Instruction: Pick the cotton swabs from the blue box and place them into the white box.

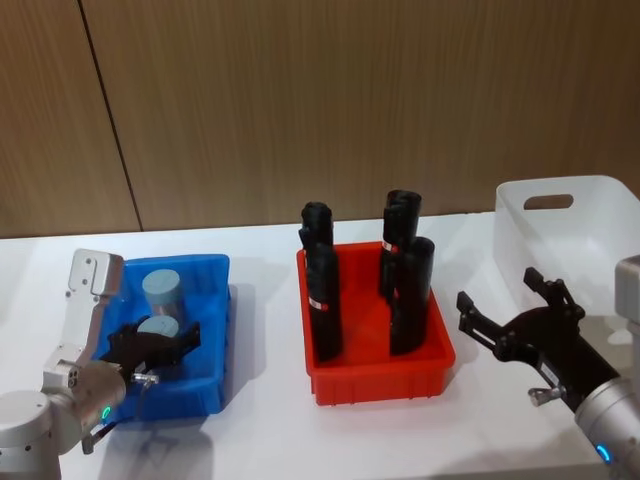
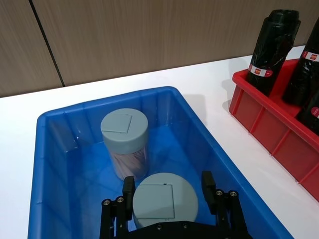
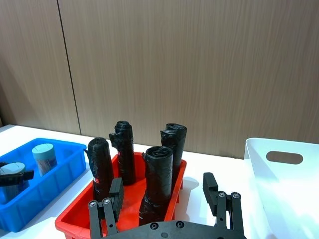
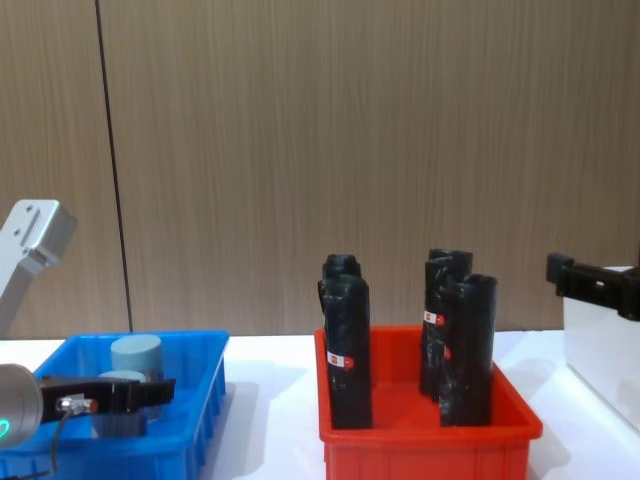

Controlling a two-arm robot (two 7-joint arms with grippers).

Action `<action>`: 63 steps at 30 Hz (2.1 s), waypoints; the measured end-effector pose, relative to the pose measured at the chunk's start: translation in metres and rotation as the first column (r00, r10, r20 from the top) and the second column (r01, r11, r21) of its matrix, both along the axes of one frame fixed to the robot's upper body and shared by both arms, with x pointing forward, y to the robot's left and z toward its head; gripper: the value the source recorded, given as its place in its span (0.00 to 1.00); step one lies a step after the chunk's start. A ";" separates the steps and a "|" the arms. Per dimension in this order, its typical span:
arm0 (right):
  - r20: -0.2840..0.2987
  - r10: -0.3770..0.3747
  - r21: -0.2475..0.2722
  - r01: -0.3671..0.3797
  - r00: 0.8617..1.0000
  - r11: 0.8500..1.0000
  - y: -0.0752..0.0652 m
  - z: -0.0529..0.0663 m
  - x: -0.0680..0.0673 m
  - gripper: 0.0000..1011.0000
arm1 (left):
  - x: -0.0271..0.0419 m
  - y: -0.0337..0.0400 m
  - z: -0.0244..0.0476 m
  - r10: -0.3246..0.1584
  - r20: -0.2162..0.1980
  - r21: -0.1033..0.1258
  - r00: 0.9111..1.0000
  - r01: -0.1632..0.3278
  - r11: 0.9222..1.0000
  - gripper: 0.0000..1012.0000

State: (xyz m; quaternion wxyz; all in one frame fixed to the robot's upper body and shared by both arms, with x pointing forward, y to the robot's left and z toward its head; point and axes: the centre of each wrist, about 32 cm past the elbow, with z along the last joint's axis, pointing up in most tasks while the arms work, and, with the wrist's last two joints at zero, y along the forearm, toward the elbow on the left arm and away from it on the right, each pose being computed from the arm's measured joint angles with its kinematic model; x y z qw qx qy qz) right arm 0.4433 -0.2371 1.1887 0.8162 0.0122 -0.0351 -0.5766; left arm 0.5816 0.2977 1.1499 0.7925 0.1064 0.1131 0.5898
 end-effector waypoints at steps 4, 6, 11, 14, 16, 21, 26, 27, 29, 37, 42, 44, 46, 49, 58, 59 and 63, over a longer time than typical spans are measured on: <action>0.000 0.000 0.000 0.000 1.000 1.000 0.000 0.000 0.000 0.99 | 0.0001 -0.0007 0.0004 0.007 -0.006 0.014 1.000 -0.007 1.000 0.75; 0.000 0.000 0.000 0.000 1.000 1.000 0.000 0.000 0.000 0.99 | -0.0001 -0.0014 0.0019 0.011 -0.005 0.024 1.000 -0.011 1.000 0.69; 0.000 0.000 0.000 0.000 1.000 1.000 0.000 0.000 0.000 0.99 | -0.0014 -0.0030 0.0072 0.015 0.009 0.056 1.000 -0.015 0.998 0.67; 0.000 0.000 0.000 0.000 1.000 1.000 0.000 0.000 0.000 0.99 | -0.0025 -0.0048 0.0135 0.011 0.029 0.077 1.000 -0.013 0.997 0.67; 0.000 0.000 0.000 0.000 1.000 1.000 0.000 0.000 0.000 0.99 | -0.0036 -0.0060 0.0189 0.005 0.047 0.092 0.999 -0.009 0.996 0.67; 0.000 0.000 0.000 0.000 1.000 1.000 0.000 0.000 0.000 0.99 | -0.0067 -0.0100 0.0358 -0.023 0.103 0.124 0.994 0.010 0.992 0.67; 0.000 0.000 0.000 0.000 1.000 1.000 0.000 0.000 0.000 0.99 | -0.0092 -0.0143 0.0530 -0.065 0.155 0.133 0.986 0.044 0.990 0.67; 0.000 0.000 0.000 0.000 1.000 1.000 0.000 0.000 0.000 0.99 | -0.0097 -0.0155 0.0574 -0.078 0.167 0.132 0.983 0.056 0.990 0.67; 0.000 0.000 0.000 0.000 1.000 1.000 0.000 0.000 0.000 0.99 | -0.0104 -0.0172 0.0632 -0.095 0.183 0.130 0.978 0.072 0.989 0.67; 0.000 0.000 0.000 0.000 1.000 1.000 0.000 0.000 0.000 0.99 | -0.0120 -0.0256 0.0855 -0.175 0.246 0.094 0.953 0.156 0.983 0.67; 0.000 0.000 0.000 0.000 1.000 1.000 0.000 0.000 0.000 0.99 | -0.0095 -0.0336 0.0998 -0.241 0.275 0.048 0.931 0.237 0.970 0.67; 0.000 0.000 0.000 0.000 1.000 1.000 0.000 0.000 0.000 0.99 | -0.0081 -0.0360 0.1034 -0.259 0.278 0.038 0.925 0.259 0.965 0.67; 0.000 0.000 0.000 0.000 1.000 1.000 0.000 0.000 0.000 0.99 | -0.0060 -0.0393 0.1081 -0.288 0.276 0.023 0.917 0.294 0.956 0.67; 0.000 0.000 0.000 0.000 1.000 1.000 0.000 0.000 0.000 0.99 | -0.0029 -0.0432 0.1143 -0.316 0.275 0.011 0.908 0.325 0.946 0.67; 0.000 0.000 0.000 0.000 1.000 1.000 0.000 0.000 0.000 0.99 | 0.0155 -0.0594 0.1375 -0.436 0.213 -0.033 0.875 0.452 0.891 0.67; 0.000 0.000 0.000 0.000 1.000 1.000 0.000 0.000 0.000 0.99 | 0.0174 -0.0610 0.1394 -0.442 0.208 -0.036 0.872 0.459 0.888 0.67; 0.000 0.000 0.000 0.000 1.000 1.000 0.000 0.000 0.000 0.99 | 0.0290 -0.0702 0.1509 -0.501 0.177 -0.051 0.847 0.516 0.855 0.67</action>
